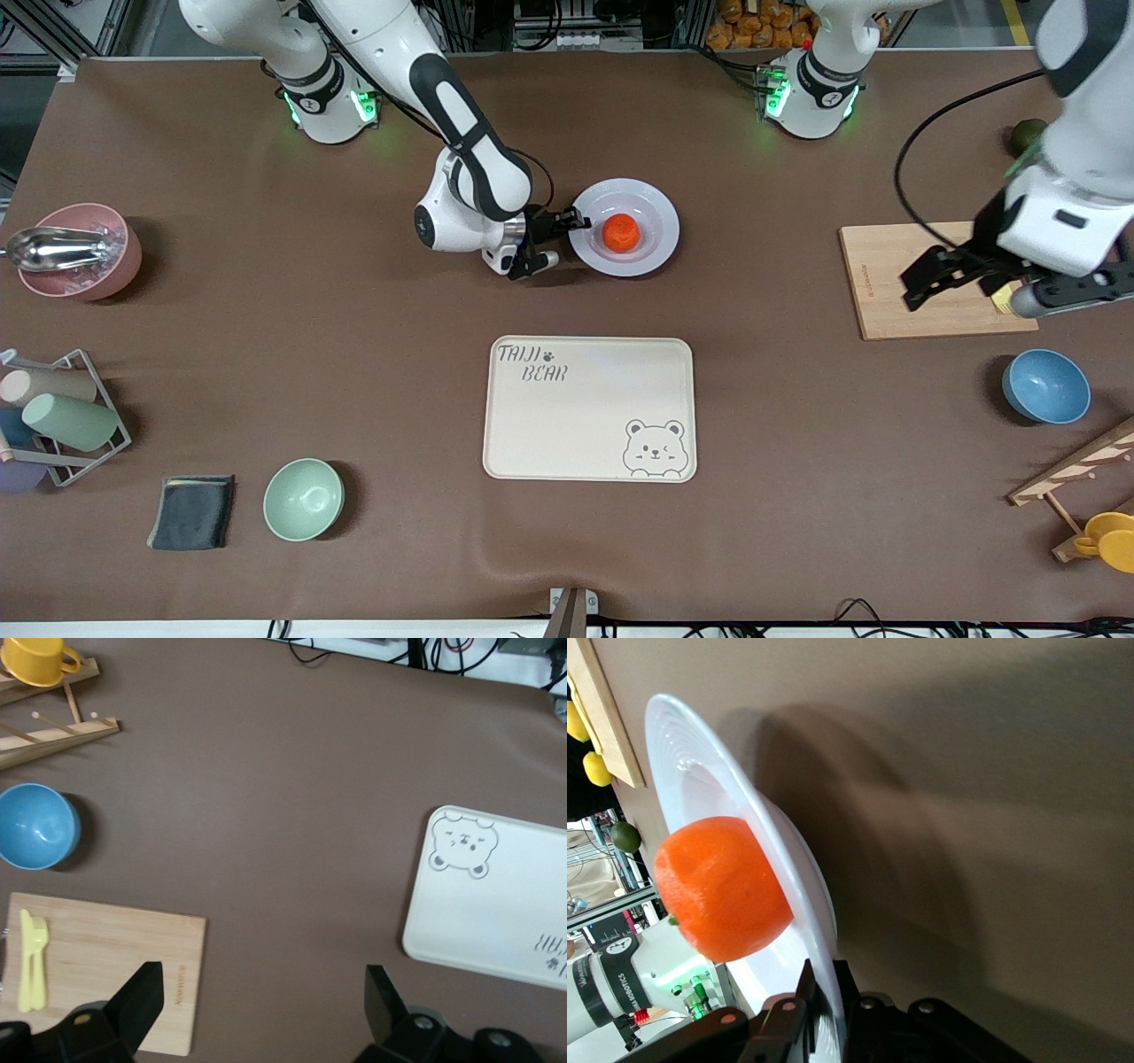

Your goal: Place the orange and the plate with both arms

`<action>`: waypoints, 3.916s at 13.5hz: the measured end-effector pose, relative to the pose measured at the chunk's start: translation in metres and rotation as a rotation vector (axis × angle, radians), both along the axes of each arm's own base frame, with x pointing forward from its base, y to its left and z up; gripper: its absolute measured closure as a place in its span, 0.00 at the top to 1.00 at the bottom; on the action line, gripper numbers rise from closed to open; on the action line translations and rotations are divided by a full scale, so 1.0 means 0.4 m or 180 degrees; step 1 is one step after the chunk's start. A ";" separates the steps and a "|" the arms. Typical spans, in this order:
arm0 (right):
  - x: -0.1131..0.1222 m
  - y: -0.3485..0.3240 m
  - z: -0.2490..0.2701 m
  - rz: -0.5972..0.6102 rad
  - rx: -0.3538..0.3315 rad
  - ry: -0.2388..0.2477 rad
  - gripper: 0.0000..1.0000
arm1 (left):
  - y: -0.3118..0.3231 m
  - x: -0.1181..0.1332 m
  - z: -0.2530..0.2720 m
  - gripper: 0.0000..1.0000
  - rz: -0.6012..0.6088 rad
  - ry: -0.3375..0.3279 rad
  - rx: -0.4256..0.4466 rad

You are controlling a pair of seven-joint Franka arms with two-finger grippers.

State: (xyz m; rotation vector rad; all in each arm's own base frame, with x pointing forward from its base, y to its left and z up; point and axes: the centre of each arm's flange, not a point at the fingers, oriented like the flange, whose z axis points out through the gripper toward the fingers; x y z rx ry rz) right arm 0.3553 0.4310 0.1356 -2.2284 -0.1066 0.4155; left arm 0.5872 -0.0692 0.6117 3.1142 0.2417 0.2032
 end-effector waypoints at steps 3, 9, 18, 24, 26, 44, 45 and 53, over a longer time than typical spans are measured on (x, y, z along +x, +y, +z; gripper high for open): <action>0.022 0.022 0.026 -0.0011 0.0073 -0.0064 0.09 | 0.147 -0.038 0.036 1.00 -0.0203 0.0143 -0.0024; 0.197 0.042 0.155 -0.0404 0.0308 -0.0223 0.09 | 0.153 -0.094 0.050 1.00 -0.0348 0.0300 -0.0034; 0.455 -0.012 0.223 -0.1014 0.0373 -0.0134 0.09 | 0.156 -0.119 0.049 1.00 -0.0467 0.0350 -0.0037; 0.625 -0.121 0.071 -0.1014 0.0111 -0.0317 0.09 | 0.078 -0.151 0.091 1.00 -0.0655 0.0253 -0.0022; 0.653 -0.163 0.015 -0.0996 0.0010 -0.0324 0.09 | 0.065 -0.155 0.095 1.00 -0.0687 0.0246 -0.0018; 0.806 -0.467 0.362 0.0510 -0.0422 -0.1035 1.00 | 0.079 -0.177 0.085 1.00 -0.0263 0.0485 -0.0050; 0.807 -0.500 0.423 0.0619 -0.0514 -0.1093 1.00 | 0.079 -0.179 0.086 1.00 -0.0263 0.0490 -0.0050; 0.665 -0.891 0.921 0.1024 -0.1662 -0.1482 1.00 | 0.064 -0.192 0.103 1.00 -0.0302 0.0473 -0.0045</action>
